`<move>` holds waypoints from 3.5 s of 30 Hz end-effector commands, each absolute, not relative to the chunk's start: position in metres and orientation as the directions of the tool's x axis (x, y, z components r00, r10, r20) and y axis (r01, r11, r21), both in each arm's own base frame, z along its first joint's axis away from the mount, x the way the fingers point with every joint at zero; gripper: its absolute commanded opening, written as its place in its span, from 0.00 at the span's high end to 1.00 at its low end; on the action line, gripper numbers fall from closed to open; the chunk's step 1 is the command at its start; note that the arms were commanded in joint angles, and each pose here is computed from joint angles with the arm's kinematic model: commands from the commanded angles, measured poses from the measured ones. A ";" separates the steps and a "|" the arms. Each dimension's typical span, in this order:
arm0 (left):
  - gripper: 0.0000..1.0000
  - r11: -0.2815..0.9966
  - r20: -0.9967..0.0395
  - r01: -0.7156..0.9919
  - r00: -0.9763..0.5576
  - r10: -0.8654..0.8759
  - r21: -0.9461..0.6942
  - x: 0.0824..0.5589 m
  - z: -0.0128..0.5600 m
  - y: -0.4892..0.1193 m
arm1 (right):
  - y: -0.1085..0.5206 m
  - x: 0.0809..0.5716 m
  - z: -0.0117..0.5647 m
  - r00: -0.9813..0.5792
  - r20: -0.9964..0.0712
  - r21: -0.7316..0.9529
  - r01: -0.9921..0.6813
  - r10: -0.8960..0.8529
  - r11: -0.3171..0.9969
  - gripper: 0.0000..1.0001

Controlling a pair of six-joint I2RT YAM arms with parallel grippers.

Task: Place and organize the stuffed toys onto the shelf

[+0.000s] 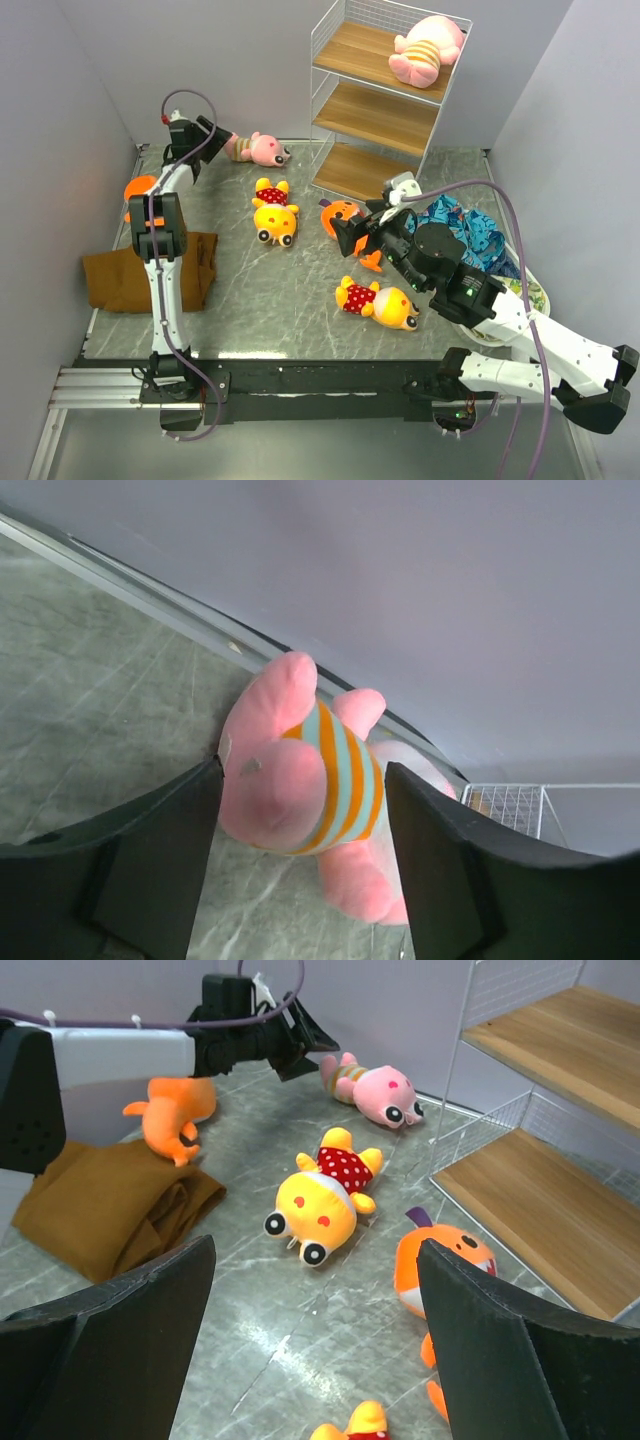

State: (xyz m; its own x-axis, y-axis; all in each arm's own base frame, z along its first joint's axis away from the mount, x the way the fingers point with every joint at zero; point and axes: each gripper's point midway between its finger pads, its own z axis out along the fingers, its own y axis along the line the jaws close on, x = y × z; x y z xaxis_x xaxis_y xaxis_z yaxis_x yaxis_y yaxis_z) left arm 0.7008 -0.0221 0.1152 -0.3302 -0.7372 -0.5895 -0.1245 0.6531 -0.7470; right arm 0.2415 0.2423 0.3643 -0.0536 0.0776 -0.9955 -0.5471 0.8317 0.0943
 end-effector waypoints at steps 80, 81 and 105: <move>0.30 0.423 -0.312 -0.141 -0.479 -0.820 -0.895 0.228 0.138 -0.097 | 0.380 0.213 0.140 -0.829 -0.387 0.638 0.075 0.403 0.767 0.23; 0.26 0.432 -0.323 -0.138 -0.474 -0.819 -0.891 0.229 0.140 -0.096 | 0.380 0.213 0.138 -0.828 -0.392 0.633 0.074 0.401 0.771 0.24; 0.01 0.772 -0.677 -0.134 -0.402 -0.616 -0.622 0.326 0.227 -0.043 | 0.362 0.253 0.121 -0.355 -0.842 -0.095 -0.644 -0.407 0.759 1.00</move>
State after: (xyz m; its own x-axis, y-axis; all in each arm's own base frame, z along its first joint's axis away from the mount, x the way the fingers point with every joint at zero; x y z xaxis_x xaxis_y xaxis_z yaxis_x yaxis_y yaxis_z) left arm 0.3125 -0.0521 0.2039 -0.4291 -0.6806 -0.5939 -0.1773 0.7082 -0.6834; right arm 0.2327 0.3667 0.0862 -0.6317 -0.2146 -0.7449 -0.4791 0.8635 0.1576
